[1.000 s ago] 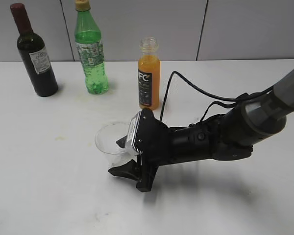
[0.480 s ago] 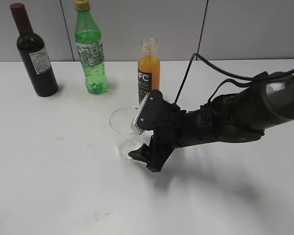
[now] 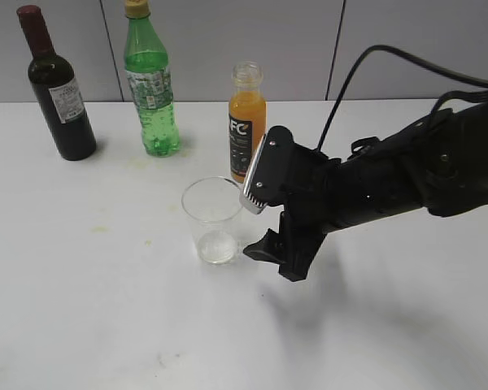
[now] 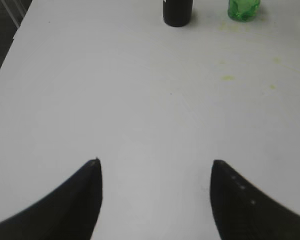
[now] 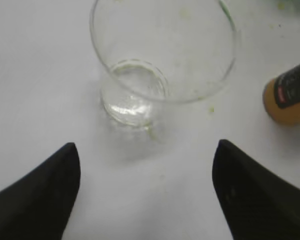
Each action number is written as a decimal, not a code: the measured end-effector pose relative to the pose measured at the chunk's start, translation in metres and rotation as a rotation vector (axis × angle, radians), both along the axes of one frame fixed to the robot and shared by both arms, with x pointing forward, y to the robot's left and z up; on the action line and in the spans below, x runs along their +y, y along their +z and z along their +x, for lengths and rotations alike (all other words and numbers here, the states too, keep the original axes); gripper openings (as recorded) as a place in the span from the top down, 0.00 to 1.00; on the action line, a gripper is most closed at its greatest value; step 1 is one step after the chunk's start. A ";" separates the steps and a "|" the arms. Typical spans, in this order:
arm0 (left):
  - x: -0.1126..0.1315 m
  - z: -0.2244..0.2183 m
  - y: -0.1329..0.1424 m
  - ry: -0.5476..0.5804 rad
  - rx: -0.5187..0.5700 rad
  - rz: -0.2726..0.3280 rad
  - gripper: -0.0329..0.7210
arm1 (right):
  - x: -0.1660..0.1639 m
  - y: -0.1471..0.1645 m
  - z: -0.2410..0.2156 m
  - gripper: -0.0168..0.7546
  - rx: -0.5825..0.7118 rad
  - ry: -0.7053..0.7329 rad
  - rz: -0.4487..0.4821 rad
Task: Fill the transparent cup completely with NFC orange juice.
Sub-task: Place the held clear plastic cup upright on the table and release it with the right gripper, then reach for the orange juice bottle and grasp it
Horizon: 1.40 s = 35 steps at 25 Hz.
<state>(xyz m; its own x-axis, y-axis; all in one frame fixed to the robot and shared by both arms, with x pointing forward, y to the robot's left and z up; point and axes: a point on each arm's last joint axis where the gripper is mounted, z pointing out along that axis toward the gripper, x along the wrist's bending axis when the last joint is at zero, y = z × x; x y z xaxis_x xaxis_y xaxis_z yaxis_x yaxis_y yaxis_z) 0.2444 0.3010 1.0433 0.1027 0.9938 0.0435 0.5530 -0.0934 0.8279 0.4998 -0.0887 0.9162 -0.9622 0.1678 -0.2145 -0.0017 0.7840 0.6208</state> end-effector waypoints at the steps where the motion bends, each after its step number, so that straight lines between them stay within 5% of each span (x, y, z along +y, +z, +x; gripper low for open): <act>1: 0.000 0.000 0.000 0.000 0.000 0.000 0.27 | -0.004 0.004 -0.001 0.16 -0.003 -0.020 -0.004; 6: 0.000 0.000 0.000 0.000 0.000 0.000 0.27 | -0.035 0.039 0.006 0.17 -0.026 -0.192 0.069; 18: 0.000 0.000 0.000 0.000 0.000 0.000 0.27 | -0.110 0.119 0.042 0.29 -0.292 -1.000 0.217; 22: 0.000 0.000 0.000 0.000 0.000 0.000 0.27 | -0.120 0.144 0.054 0.31 -0.306 -1.113 0.088; 25: 0.000 0.000 0.000 0.000 0.000 0.000 0.27 | -0.129 0.164 0.071 0.31 -0.194 -1.191 -0.062; 29: 0.000 0.000 0.000 0.000 0.000 0.000 0.27 | -0.146 0.171 0.089 0.31 0.198 -1.204 -0.190; 31: 0.000 0.000 0.000 0.000 0.000 0.000 0.27 | -0.153 0.178 0.098 0.31 0.336 -1.207 -0.156; 35: 0.000 0.000 0.000 0.000 0.000 0.000 0.27 | -0.162 0.198 0.100 0.31 0.352 -1.210 -0.099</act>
